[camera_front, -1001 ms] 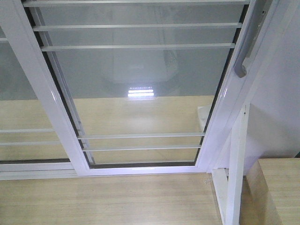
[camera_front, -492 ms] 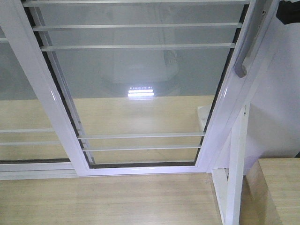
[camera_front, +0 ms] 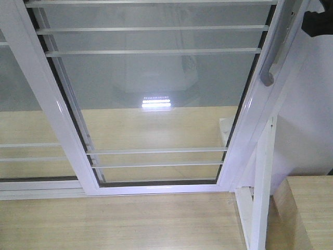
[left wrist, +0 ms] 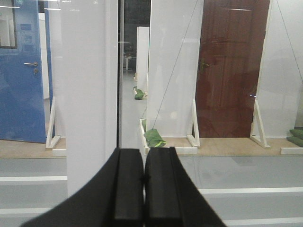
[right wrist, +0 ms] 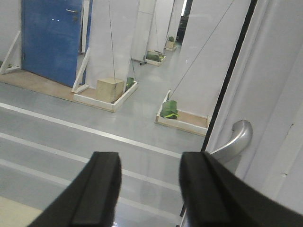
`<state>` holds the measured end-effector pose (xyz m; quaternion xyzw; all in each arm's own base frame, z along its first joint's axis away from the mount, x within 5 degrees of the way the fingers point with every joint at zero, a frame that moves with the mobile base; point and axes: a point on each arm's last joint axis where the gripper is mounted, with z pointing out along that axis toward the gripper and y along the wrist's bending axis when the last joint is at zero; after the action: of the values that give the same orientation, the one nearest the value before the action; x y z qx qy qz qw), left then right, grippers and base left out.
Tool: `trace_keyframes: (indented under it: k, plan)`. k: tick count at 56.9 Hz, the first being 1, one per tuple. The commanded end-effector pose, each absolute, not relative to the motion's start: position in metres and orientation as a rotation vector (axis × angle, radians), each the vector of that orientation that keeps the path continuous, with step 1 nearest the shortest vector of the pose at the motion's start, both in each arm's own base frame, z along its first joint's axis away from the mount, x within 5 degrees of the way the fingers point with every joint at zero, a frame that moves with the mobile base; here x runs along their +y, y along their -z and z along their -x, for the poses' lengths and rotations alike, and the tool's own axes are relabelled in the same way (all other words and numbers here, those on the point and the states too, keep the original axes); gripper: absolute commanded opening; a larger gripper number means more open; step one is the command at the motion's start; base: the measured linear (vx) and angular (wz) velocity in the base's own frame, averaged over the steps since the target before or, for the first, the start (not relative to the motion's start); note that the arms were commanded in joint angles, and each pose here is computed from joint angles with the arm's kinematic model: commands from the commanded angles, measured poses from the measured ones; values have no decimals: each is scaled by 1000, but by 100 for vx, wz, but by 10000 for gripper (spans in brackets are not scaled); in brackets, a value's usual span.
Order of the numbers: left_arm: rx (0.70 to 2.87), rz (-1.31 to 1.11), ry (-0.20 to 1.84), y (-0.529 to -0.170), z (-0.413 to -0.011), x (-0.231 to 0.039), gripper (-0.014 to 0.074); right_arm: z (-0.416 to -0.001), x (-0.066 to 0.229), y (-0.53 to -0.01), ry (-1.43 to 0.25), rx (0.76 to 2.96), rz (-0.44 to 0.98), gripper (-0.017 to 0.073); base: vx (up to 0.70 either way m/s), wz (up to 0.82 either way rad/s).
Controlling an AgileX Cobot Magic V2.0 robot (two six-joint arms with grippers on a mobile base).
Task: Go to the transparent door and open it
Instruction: 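Extend the right gripper toward the silver bar handle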
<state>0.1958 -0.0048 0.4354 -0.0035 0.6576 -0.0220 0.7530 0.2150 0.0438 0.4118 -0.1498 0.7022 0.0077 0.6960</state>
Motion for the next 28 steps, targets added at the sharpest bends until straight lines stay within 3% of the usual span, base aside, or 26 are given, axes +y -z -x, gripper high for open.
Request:
trace_keyframes:
  k: [1, 5, 11, 18, 28]
  plan:
    - [1329, 14, 60, -455, -190, -5, 288, -209, 39, -435, 6, 1444, 274, 556, 0, 0]
    - [1344, 13, 61, -454, -190, -5, 342, -209, 39, -435, 6, 1444, 274, 630, 0, 0]
    - [1356, 13, 61, -453, -190, -5, 421, -209, 39, -434, -39, 1460, 243, 671, 0, 0]
    - [1379, 14, 65, -451, -191, -6, 474, -210, 40, -432, -102, 1490, 199, 654, 0, 0]
    - [1428, 12, 66, -446, -191, -6, 472, -221, 28, -423, -54, 1546, 167, 598, 0, 0]
